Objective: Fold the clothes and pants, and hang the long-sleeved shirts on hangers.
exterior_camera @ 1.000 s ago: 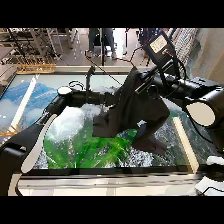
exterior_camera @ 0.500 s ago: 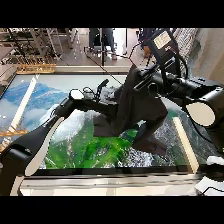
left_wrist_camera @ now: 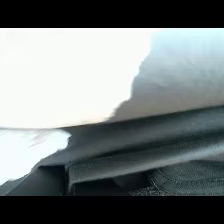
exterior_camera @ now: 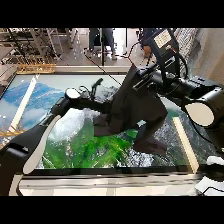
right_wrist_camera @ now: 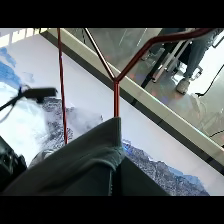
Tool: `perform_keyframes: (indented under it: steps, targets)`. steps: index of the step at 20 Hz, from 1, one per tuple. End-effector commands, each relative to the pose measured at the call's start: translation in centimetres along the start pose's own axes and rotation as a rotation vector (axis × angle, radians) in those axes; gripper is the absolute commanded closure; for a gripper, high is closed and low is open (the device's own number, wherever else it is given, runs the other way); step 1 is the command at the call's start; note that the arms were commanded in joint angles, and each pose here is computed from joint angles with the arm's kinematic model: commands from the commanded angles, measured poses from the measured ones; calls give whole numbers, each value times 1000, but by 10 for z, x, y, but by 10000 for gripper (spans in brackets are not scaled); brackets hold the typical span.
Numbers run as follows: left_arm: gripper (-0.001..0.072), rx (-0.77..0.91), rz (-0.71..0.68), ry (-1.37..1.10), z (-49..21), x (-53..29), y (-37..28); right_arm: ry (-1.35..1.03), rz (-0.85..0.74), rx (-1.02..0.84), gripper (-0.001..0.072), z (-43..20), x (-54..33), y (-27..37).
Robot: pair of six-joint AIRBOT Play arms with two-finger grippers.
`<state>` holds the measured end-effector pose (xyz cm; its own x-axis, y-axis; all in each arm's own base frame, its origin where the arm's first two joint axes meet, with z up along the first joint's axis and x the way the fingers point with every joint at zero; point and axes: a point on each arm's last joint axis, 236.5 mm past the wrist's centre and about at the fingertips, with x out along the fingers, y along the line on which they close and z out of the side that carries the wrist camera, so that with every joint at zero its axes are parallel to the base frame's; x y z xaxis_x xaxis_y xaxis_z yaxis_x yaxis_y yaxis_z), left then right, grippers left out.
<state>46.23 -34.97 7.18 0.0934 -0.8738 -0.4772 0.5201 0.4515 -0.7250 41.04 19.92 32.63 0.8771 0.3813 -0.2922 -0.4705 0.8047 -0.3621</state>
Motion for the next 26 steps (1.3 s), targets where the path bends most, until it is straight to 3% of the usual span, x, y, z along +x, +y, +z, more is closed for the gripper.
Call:
perform_keyframes:
  steps: [1,3,7,13,26]
  targets:
    - [694,-110,-61,-183,46,-59,25,75,9,6,691,-18,-1,2]
    - [695,-175,-123,-402,93,-114,40,138,30,-14,692,-33,-3,7]
    - [696,-302,-105,-718,146,-201,87,162,82,-73,692,-39,-4,18]
    - [697,-319,-110,-757,152,-222,91,234,157,-163,692,-57,-10,32]
    - [697,-249,-120,-783,163,-245,73,638,94,-451,692,-145,-29,-9]
